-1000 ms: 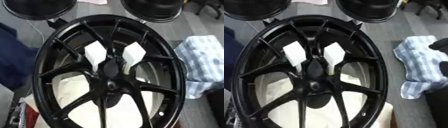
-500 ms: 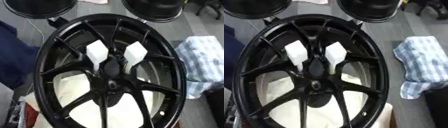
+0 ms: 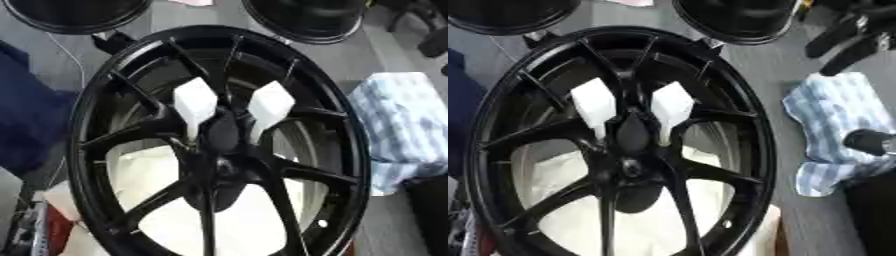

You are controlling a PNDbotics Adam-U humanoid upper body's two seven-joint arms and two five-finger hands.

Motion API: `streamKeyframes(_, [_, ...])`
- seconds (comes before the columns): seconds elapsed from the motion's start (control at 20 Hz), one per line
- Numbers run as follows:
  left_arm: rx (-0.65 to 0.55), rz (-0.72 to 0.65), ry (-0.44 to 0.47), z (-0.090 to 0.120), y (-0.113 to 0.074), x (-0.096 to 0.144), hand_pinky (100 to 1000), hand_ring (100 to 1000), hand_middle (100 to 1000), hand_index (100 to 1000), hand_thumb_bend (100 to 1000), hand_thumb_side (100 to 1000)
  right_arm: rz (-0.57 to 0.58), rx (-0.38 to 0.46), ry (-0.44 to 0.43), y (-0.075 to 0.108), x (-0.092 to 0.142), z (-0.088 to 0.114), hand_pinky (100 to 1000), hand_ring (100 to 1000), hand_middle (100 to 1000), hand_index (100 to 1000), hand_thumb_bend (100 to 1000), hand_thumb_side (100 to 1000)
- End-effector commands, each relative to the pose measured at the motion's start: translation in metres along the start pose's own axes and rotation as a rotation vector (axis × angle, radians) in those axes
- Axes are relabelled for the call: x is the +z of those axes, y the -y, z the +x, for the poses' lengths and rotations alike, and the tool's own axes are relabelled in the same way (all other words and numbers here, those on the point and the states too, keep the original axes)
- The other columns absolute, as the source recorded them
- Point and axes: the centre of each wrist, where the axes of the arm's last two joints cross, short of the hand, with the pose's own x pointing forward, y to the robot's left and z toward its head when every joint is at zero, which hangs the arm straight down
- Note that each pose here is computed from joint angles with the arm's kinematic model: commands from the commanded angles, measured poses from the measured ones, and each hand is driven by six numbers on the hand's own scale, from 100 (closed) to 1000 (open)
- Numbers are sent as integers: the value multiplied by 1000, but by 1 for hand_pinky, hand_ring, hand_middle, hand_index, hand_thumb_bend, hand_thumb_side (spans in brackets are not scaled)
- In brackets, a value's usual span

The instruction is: Pull the pin out of the wheel hub.

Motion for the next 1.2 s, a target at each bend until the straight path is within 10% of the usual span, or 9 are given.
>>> streamKeyframes(0.05, [-20,-27,28,7,0,-5,806,604,594,795,110,966,118,54,22,7,-7,3,836,825,772,750,470,374])
streamKeyframes(1.2, [0,-117,24,10,15,-15,807,604,595,794,114,972,-10,-66,-79,20,-46,3,846,825,779,767,569,297])
